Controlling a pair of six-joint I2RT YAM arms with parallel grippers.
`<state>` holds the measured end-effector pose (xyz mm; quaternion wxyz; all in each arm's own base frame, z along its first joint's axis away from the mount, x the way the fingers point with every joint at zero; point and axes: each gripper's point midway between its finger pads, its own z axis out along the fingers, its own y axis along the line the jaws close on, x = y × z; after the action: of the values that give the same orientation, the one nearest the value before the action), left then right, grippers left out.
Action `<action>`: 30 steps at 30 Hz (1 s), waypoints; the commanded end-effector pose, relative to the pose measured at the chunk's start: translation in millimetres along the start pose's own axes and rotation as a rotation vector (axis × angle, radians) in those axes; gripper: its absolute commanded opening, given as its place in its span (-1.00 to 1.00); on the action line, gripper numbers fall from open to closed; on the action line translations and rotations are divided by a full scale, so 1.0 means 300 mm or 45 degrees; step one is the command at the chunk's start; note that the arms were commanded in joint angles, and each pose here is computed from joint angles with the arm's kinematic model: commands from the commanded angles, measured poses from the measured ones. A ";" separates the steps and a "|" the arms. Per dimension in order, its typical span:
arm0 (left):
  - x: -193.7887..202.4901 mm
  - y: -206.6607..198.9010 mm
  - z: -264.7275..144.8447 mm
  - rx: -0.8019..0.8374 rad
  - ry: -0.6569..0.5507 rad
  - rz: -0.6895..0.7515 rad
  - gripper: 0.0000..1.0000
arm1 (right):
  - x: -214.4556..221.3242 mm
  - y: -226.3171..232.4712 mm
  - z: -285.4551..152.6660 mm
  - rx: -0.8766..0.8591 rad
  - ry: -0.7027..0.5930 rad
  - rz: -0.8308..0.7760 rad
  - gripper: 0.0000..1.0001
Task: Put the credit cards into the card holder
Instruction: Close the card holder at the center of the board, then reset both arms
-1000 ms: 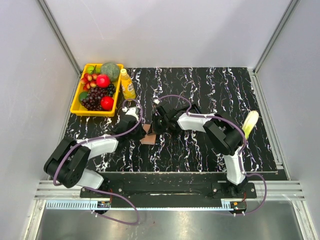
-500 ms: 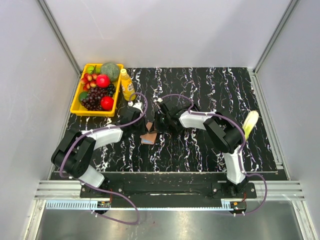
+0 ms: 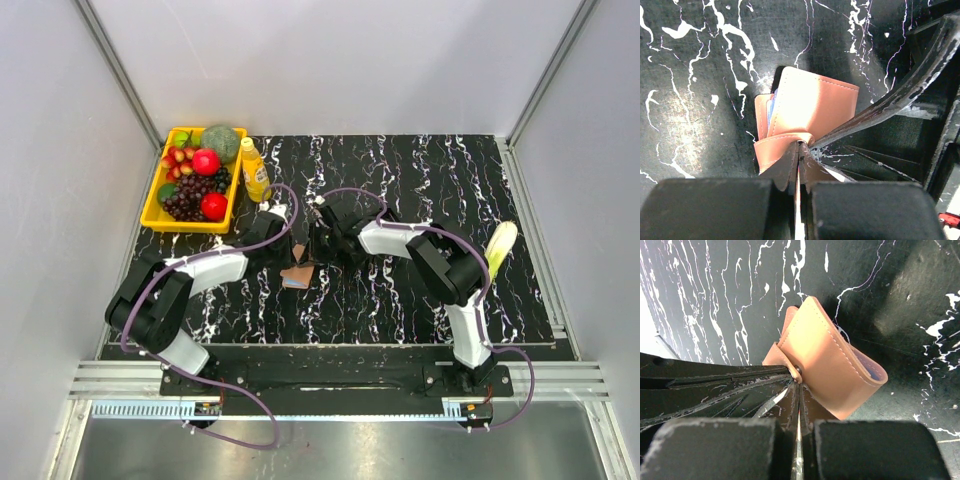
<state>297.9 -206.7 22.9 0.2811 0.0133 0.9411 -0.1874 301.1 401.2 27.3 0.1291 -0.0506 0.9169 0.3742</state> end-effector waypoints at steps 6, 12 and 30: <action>0.435 0.116 0.049 -0.213 0.506 0.051 -1.00 | 0.173 -0.155 0.073 0.172 0.225 0.002 -0.99; 0.460 0.127 0.063 -0.245 0.524 0.032 -1.00 | 0.198 -0.207 0.065 0.255 0.266 -0.031 -0.99; -0.227 -0.028 -0.288 -0.035 -0.375 -0.076 0.98 | -0.198 0.073 -0.401 0.208 -0.524 -0.379 0.42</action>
<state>289.2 -184.3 77.2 0.3330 -0.0257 0.9312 -0.1463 311.7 354.0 82.8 0.2592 -0.1093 0.9126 0.2967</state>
